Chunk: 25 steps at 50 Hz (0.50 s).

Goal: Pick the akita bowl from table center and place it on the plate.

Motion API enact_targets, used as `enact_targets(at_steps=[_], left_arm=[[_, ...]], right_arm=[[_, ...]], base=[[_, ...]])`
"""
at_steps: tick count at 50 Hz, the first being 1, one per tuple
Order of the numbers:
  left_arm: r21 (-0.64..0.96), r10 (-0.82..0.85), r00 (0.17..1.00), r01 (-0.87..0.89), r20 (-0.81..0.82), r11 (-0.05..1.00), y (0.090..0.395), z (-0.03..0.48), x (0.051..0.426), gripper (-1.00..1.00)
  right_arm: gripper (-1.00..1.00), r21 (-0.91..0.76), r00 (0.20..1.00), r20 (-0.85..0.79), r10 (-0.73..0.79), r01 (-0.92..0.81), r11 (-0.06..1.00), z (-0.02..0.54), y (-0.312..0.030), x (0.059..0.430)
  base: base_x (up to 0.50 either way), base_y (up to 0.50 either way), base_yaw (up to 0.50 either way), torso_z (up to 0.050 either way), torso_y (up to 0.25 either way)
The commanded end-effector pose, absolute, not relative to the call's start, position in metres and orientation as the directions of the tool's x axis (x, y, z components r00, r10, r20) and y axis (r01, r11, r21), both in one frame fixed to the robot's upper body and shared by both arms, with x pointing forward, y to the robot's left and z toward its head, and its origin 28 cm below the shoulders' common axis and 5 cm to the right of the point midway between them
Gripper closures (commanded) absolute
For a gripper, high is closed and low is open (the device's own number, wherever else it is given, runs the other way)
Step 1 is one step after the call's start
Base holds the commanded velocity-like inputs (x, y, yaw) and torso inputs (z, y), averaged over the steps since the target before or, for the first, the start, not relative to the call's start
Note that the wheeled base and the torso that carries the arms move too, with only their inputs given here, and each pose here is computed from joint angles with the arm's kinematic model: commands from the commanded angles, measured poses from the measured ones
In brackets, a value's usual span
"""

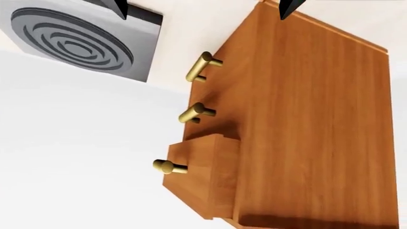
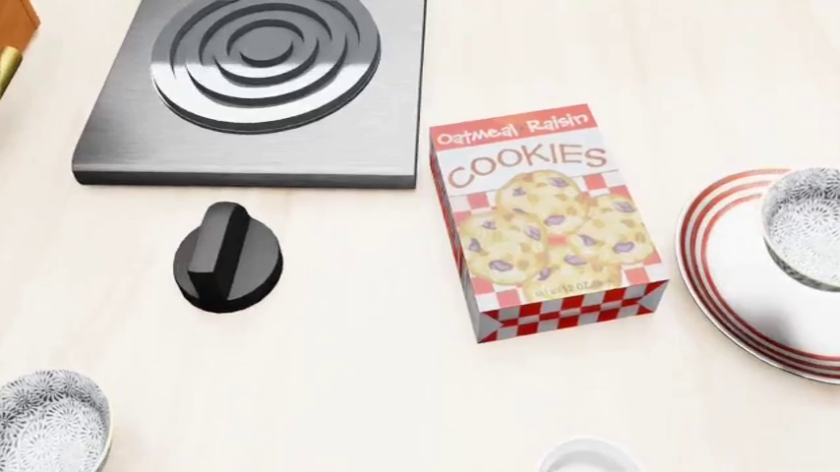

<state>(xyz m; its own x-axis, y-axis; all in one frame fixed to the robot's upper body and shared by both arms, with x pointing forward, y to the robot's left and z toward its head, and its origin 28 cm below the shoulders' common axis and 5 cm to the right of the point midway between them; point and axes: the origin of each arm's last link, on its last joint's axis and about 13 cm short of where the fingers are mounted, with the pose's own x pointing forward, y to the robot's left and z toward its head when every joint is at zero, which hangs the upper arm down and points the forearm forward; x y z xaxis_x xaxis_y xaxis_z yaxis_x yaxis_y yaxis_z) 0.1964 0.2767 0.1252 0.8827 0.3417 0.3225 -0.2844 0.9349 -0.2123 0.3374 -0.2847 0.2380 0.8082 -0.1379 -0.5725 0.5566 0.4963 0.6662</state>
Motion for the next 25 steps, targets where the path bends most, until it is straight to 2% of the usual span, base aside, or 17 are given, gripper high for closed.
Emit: enact_targets(at_steps=[1,25], left_arm=[[-0.218,0.347,0.881,-0.287,0.323,0.933,0.278,0.126,0.193,-1.00],[-0.221,0.351,0.877,-0.290,0.328,0.931,0.279,0.127,0.191,-1.00]], right_arm=[[1.00,0.683,0.816,-0.560,-0.144,0.553,0.476,0.241,-0.289,0.348],[1.00,0.674,0.804,-0.576,-0.147,0.569,0.470,0.235,-0.285,0.368]], base=[[0.00,0.00,0.00,0.000,0.000],[0.00,0.00,0.00,0.000,0.000]])
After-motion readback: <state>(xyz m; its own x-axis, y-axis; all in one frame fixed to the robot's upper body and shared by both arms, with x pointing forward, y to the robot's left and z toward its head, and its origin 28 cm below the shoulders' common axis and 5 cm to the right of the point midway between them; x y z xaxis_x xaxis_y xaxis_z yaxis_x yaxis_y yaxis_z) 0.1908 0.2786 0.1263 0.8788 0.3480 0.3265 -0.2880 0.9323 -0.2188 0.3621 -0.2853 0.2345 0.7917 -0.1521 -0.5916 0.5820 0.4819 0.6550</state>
